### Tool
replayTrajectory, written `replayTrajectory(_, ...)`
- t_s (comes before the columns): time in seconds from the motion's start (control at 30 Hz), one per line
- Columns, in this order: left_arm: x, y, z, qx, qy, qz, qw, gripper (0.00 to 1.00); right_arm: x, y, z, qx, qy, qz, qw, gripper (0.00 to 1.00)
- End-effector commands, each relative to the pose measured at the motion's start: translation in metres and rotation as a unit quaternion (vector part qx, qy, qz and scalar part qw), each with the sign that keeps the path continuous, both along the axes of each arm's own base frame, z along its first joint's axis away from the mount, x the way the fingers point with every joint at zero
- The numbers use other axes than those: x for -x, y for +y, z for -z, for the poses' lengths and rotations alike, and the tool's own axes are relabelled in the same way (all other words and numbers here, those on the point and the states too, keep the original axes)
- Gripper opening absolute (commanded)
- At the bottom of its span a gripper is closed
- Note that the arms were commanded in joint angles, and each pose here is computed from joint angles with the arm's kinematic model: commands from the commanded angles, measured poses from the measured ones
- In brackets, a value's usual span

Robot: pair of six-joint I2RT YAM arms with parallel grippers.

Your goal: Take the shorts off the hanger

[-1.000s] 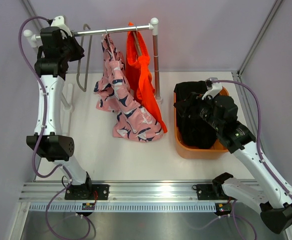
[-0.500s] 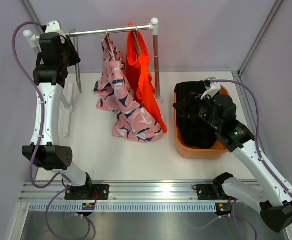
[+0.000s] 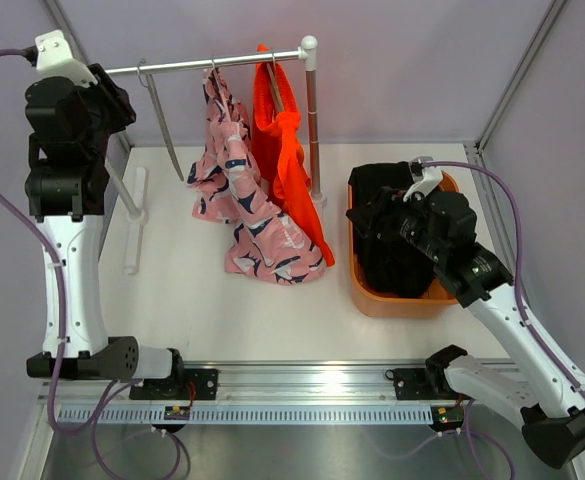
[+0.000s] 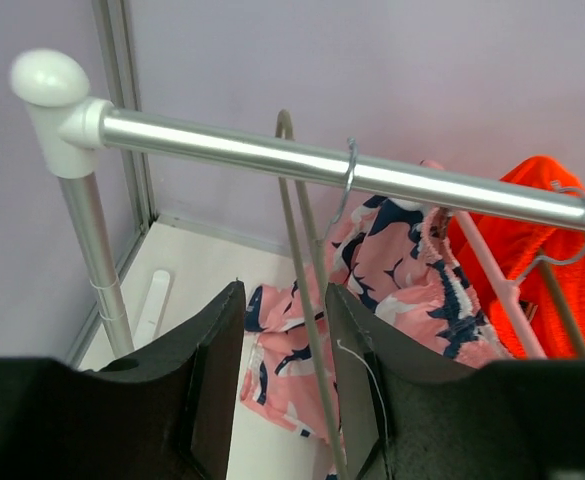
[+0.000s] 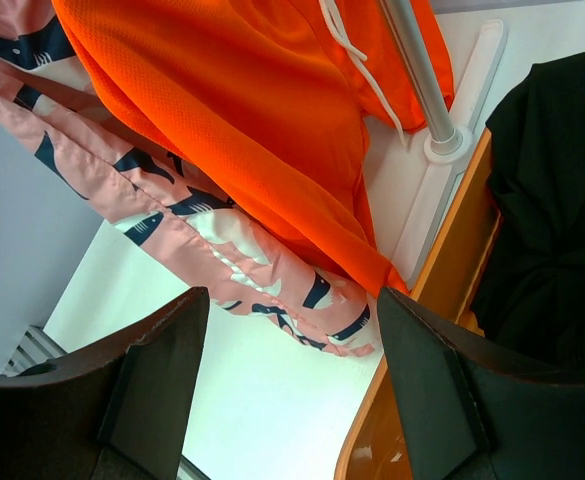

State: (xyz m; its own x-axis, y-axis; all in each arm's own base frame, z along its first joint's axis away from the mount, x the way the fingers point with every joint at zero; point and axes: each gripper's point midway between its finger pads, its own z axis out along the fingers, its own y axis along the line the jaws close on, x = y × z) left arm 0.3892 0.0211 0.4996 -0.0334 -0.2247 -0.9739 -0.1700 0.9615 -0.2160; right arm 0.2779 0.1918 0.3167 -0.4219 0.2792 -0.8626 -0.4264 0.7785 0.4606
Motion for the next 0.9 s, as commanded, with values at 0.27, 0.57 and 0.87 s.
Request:
replayTrajectory(0.27,0.026,-0.109,-0.033,0.007,-0.054,0.124,0.991,0.43,0.014,-0.007,-0.015,0.006,-0.011,-0.004,1.000,0.77)
replayTrajectory(0.57,-0.024,-0.161,0.015,0.031,-0.017,0.100,0.994,0.42,0.028,-0.022,-0.014,0.028,-0.003,0.009,1.000,0.77)
replayTrajectory(0.87,-0.072,-0.174,0.031,0.017,-0.004,0.071,0.997,0.42,0.038,-0.036,-0.011,0.040,0.005,0.028,0.999,0.77)
